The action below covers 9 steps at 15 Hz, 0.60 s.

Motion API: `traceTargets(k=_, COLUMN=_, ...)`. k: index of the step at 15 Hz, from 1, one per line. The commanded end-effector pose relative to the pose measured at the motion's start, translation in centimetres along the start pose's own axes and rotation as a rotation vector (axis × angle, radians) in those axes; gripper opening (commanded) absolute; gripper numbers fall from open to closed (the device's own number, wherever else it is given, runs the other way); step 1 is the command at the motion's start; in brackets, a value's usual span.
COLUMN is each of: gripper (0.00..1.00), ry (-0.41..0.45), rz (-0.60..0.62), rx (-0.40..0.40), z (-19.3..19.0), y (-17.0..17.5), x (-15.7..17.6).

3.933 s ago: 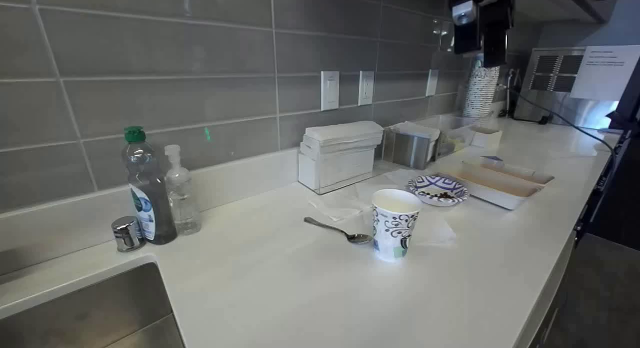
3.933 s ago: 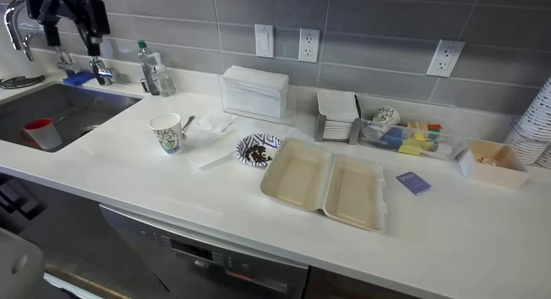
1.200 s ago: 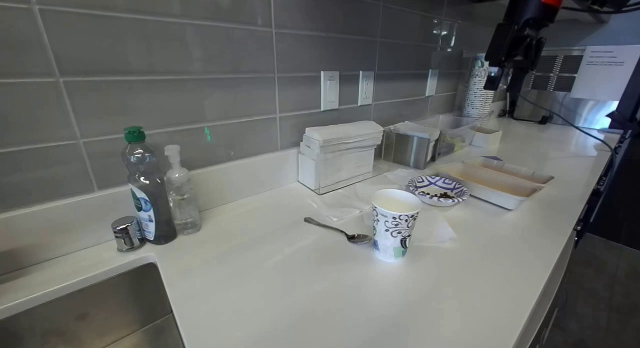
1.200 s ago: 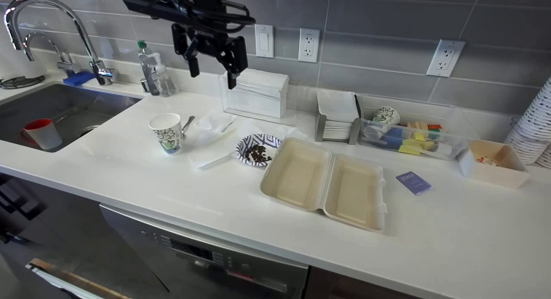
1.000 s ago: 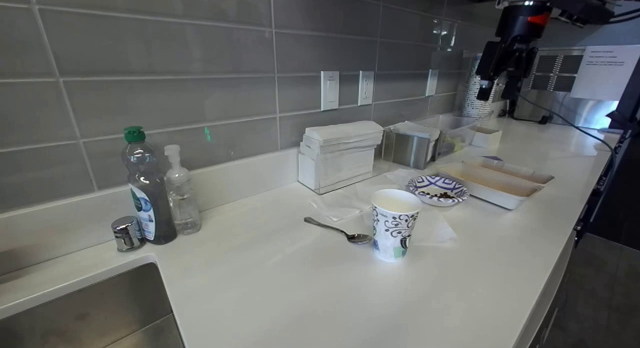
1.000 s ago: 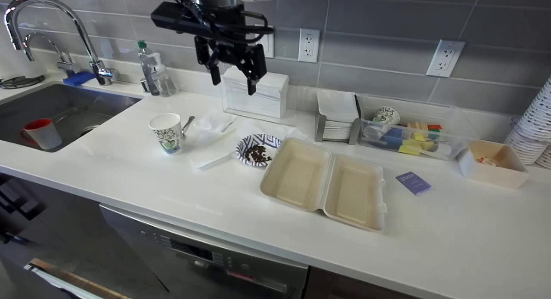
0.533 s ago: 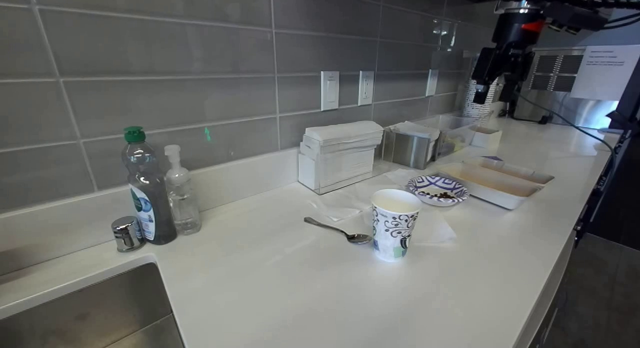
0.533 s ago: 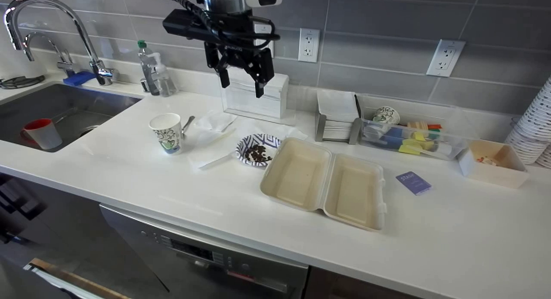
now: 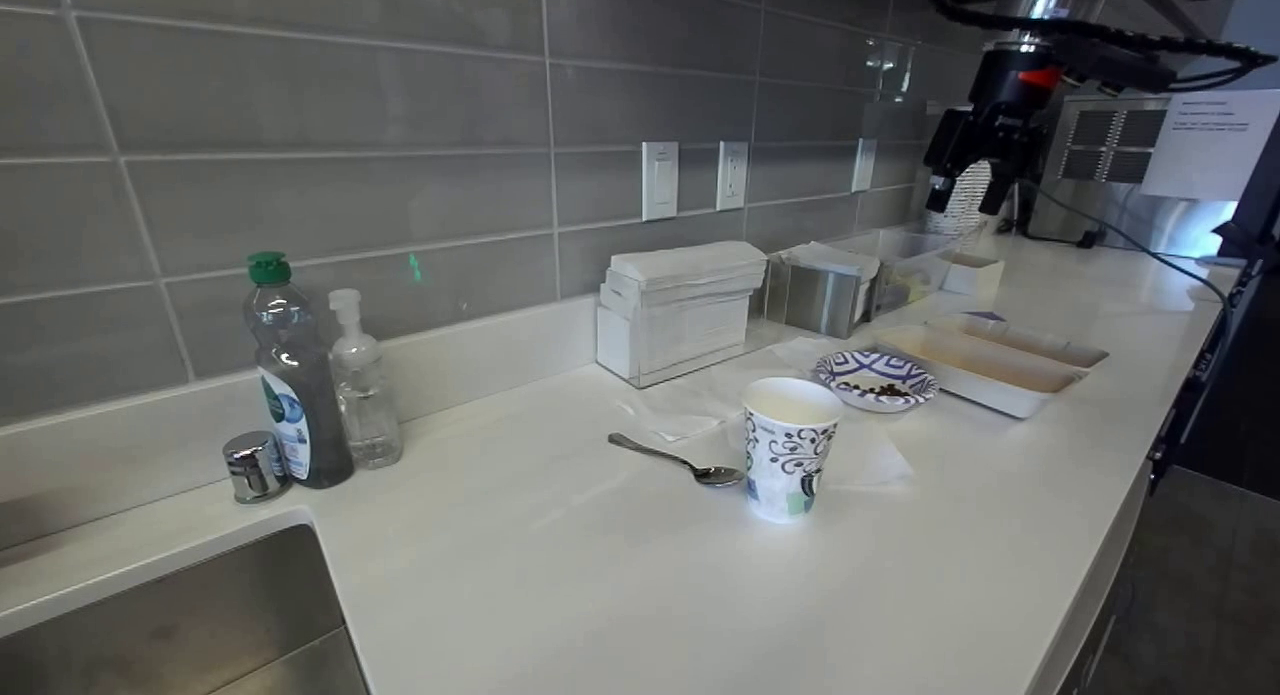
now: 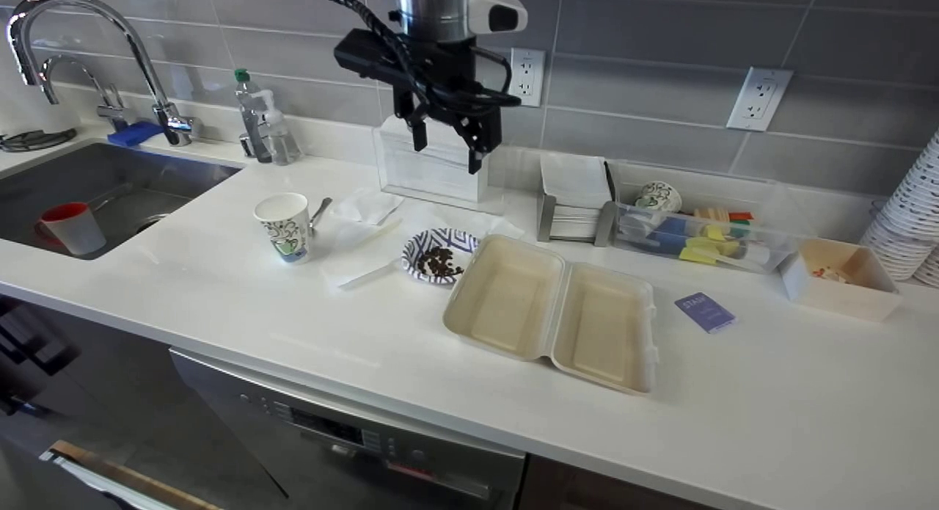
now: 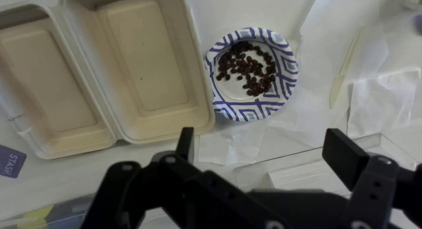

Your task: Take the tissue paper out of the dispenser and put it into the take-away food container

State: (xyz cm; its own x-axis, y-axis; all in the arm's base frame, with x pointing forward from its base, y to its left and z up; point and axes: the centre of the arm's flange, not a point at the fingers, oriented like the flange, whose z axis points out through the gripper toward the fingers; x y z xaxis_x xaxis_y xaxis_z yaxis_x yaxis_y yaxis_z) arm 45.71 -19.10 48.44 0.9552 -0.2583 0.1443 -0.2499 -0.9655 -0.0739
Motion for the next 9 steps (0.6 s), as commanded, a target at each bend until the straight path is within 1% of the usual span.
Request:
traceTargets(k=1, gripper=1.00, ry=0.016, rz=0.046, rx=0.060, z=2.0, y=2.9, x=6.2)
traceTargets(k=3, gripper=1.00, ry=0.018, rz=0.086, rx=0.082, z=3.1, y=4.0, x=8.9)
traceTargets(k=7, gripper=1.00, ry=0.046, rz=0.141, rx=0.075, z=4.4, y=5.0, x=14.5)
traceTargets(k=9, gripper=1.00, ry=0.107, rz=0.158, rx=0.033, z=5.4, y=6.1, x=17.2)
